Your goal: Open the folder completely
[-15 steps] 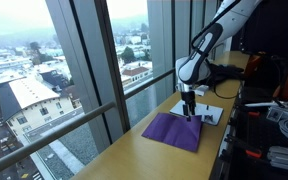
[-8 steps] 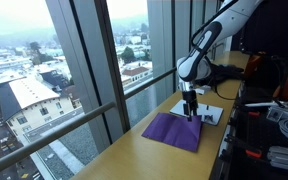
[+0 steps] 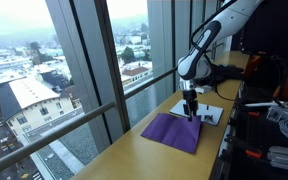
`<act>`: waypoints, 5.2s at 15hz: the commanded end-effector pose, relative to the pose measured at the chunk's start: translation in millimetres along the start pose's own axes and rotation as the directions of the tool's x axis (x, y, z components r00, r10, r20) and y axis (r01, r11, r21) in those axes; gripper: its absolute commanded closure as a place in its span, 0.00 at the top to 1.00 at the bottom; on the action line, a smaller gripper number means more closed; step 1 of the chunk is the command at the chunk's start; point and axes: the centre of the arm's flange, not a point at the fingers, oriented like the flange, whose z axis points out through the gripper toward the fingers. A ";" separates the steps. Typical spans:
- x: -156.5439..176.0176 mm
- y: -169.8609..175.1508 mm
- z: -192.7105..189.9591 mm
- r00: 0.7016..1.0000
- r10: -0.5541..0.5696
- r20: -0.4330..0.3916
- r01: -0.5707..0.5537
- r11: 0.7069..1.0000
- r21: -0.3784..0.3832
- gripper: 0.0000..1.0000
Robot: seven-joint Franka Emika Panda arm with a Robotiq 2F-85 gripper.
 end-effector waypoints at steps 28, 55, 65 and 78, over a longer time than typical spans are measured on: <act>-85.7 -197.2 -142.0 0.866 -0.433 -0.251 0.197 0.757 -0.623 0.00; -172.2 -261.9 -51.6 0.766 -0.630 -0.128 0.465 0.680 -0.566 0.49; -169.4 -256.0 -63.5 0.785 -0.607 -0.121 0.491 0.730 -0.476 1.00; -86.9 -176.7 -137.3 0.867 -0.312 -0.388 0.191 0.929 -0.318 1.00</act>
